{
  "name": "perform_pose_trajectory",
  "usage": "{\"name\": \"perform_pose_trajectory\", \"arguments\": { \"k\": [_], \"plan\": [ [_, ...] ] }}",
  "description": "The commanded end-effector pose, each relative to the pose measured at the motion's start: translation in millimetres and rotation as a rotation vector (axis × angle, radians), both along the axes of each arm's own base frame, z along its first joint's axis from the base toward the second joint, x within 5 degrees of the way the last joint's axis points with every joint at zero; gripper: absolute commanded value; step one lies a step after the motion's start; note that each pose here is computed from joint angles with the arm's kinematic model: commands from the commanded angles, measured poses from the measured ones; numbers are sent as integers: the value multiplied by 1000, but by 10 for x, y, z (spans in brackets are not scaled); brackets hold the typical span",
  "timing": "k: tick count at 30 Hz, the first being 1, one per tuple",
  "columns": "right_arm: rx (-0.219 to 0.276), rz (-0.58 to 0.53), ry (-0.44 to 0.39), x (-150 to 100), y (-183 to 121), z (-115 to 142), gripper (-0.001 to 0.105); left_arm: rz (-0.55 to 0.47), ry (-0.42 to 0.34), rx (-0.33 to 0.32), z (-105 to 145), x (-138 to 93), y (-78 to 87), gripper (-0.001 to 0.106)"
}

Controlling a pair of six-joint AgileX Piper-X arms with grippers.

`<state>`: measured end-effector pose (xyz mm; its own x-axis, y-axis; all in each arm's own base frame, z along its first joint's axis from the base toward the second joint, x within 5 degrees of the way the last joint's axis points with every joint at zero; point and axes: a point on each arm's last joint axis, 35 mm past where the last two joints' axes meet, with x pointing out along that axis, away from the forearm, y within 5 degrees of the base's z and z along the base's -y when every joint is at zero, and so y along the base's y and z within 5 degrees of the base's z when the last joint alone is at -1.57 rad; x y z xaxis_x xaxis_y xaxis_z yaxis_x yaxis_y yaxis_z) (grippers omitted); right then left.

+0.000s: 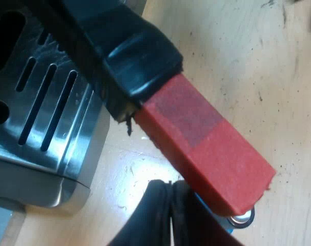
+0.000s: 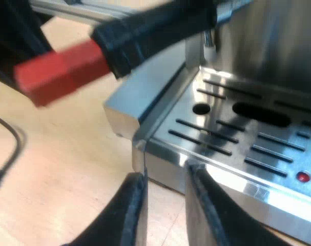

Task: Put the handle in the coffee machine

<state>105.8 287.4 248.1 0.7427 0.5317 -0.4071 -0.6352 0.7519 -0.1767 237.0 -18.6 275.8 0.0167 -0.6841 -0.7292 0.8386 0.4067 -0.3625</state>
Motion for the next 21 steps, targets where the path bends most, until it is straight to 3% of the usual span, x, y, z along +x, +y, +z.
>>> {"name": "perform_pose_trajectory", "arguments": {
  "k": [1, 3, 5, 11, 21],
  "plan": [
    [21, 1, -11, -37, -87, 156, 22, -13, 40, -103, 57, -86, -59, 1],
    [55, 1, -21, -68, -194, 317, 22, -24, 42, -102, 57, -89, -87, 1],
    [106, -1, -36, -93, -301, 493, 22, -84, 59, -127, 64, -110, -273, 1],
    [171, -1, -55, -136, -445, 692, 23, -109, 22, -136, 72, -29, -592, 1],
    [124, -3, -42, -165, -548, 706, 23, -131, -37, -174, 134, 36, -930, 1]
  ]
}}
